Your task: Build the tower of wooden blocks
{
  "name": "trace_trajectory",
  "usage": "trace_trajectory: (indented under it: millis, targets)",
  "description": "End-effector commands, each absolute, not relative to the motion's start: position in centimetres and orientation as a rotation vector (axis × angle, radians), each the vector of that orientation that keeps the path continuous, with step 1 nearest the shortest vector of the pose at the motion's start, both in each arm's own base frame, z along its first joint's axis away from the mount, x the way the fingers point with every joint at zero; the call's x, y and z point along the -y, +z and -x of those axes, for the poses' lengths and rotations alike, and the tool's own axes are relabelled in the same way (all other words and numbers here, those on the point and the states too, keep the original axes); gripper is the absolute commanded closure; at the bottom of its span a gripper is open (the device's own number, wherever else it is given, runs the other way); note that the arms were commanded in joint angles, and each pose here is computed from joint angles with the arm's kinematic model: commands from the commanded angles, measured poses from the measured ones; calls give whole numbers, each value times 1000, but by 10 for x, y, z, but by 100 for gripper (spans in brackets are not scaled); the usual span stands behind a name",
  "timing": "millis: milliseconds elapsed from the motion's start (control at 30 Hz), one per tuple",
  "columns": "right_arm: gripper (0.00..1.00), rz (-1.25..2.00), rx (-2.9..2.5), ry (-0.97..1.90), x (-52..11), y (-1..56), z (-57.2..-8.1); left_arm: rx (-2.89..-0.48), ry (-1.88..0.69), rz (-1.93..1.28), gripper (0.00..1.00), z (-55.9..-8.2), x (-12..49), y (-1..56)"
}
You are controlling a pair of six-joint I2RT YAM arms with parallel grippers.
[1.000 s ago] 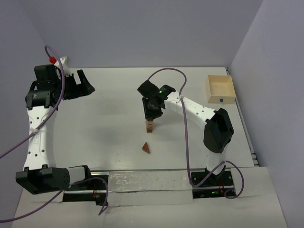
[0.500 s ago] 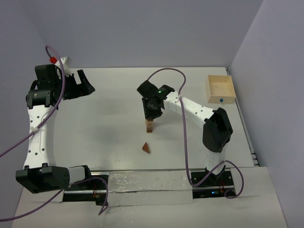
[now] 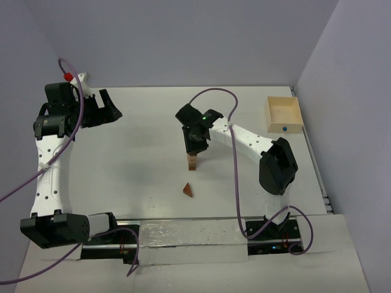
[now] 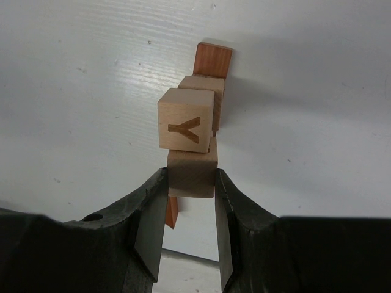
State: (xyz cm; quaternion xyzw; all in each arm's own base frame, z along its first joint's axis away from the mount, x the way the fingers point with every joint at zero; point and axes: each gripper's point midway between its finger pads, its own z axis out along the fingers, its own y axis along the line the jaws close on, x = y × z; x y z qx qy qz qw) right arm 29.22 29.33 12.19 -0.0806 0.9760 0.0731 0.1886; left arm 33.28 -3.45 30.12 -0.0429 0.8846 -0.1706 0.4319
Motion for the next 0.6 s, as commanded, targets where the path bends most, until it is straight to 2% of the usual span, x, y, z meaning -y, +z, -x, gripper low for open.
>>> trace_trajectory:
  millis: [0, 567]
  targets:
    - [67, 202, -2690, 236, -302, 135, -306, -2147, -404, 100, 1, -341, 30, 317]
    - [48, 217, -2691, 235, -305, 132, -307, -2147, -402, 103, 1, -341, 29, 315]
